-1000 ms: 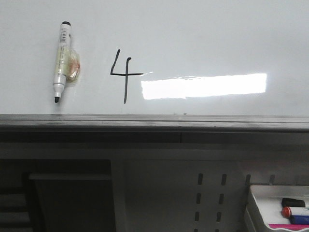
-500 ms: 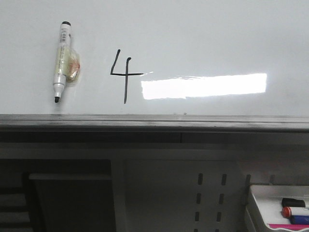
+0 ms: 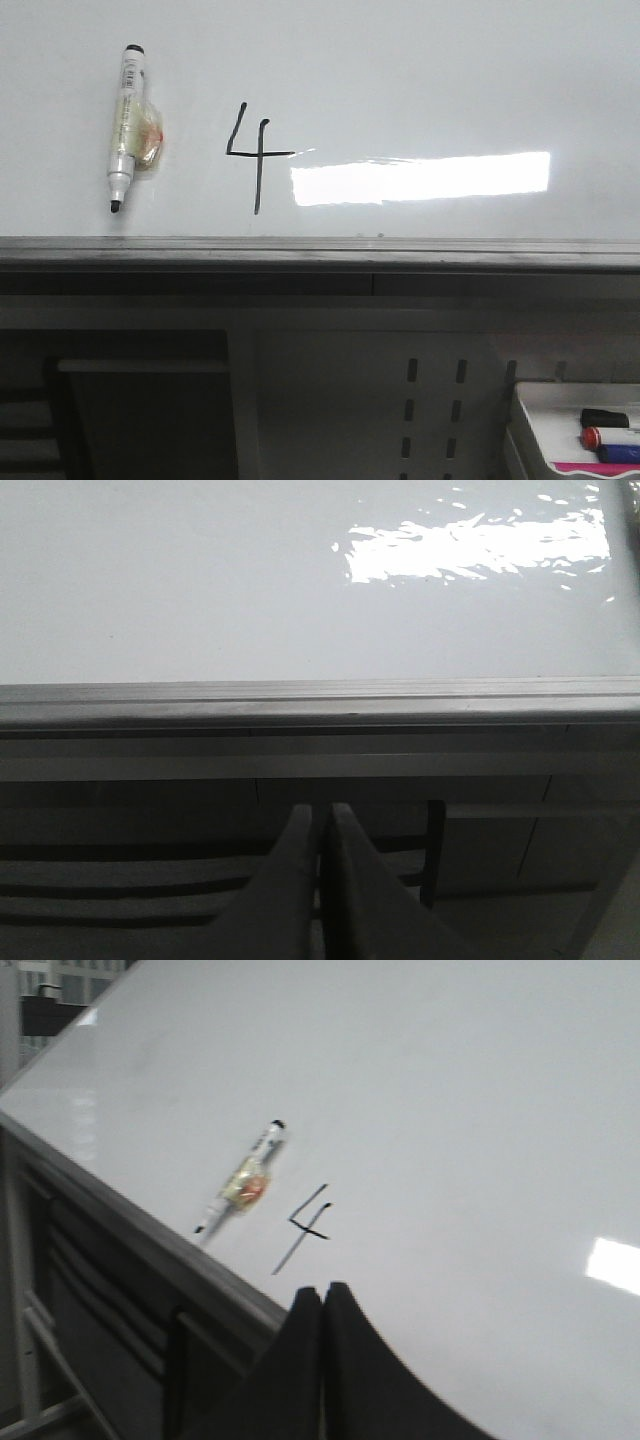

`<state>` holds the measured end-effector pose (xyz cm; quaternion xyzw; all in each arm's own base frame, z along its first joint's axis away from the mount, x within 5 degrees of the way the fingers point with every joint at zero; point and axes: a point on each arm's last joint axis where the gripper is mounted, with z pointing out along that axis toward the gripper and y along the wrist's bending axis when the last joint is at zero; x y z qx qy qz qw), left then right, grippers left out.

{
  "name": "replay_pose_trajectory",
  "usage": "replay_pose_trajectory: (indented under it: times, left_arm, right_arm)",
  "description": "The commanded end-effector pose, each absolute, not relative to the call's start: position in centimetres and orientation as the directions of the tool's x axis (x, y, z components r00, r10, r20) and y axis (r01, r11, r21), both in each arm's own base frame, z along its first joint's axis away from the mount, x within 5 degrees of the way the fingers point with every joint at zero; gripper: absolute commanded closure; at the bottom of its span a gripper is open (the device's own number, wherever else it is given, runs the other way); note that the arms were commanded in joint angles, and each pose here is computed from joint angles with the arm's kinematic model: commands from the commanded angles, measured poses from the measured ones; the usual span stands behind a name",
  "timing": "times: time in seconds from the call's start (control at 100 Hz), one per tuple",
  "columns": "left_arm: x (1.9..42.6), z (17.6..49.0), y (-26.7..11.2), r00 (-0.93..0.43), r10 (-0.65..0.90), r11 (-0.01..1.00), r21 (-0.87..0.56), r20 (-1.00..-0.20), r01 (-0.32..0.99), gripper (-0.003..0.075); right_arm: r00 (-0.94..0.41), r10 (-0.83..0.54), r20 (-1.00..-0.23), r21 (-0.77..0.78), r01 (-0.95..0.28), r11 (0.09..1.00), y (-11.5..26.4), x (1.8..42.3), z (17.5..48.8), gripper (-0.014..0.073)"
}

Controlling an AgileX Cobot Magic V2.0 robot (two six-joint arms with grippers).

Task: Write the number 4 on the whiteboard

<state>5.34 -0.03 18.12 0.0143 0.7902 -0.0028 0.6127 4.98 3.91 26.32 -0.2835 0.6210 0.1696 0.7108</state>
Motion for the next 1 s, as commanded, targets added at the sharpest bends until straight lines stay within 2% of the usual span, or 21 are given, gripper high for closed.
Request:
replay_pose_trajectory:
  times: [0.0, 0.23, 0.35, 0.48, 0.65, 0.68, 0.99]
  left_arm:
    - [5.4, 17.6, -0.1, -0.205, -0.001, 1.000, -0.006, -0.979, 0.025, 0.0741]
    - [5.4, 17.6, -0.1, -0.205, -0.001, 1.000, -0.006, -0.979, 0.025, 0.0741]
    - [5.4, 17.6, -0.1, -0.205, -0.001, 1.000, -0.006, -0.979, 0.025, 0.0741]
    - [5.4, 17.6, -0.1, -0.205, -0.001, 1.000, -0.006, -0.979, 0.025, 0.0741]
    - [5.4, 17.6, -0.1, -0.205, -0.001, 1.000, -0.006, -0.979, 0.025, 0.0741]
    - [5.4, 17.6, -0.1, -0.205, -0.001, 1.000, -0.006, -0.979, 0.025, 0.0741]
    - [5.4, 17.6, -0.1, -0.207, -0.001, 1.000, -0.006, -0.978, 0.025, 0.0741]
  right_arm:
    - [0.260, -0.090, -0.961, -0.211, -0.483, 0.850, 3.3, 5.3, 28.0, 0.0659]
    - [0.196, -0.227, -0.954, -0.257, -0.142, 0.956, 1.2, 6.2, 27.3, 0.0659]
    - [0.138, -0.249, -0.958, -0.256, -0.032, 0.966, 0.4, 6.5, 26.2, 0.0659]
    - [0.076, -0.247, -0.966, -0.248, 0.000, 0.969, 0.1, 6.6, 23.8, 0.0659]
    - [0.050, -0.155, -0.987, -0.155, 0.003, 0.988, 0.0, 6.0, 20.2, 0.0659]
    - [0.000, -0.151, -0.988, -0.151, -0.004, 0.988, 0.0, 5.8, 19.7, 0.0659]
    - [-0.207, -0.141, -0.968, -0.144, -0.003, 0.990, -0.2, 5.4, 17.7, 0.0659]
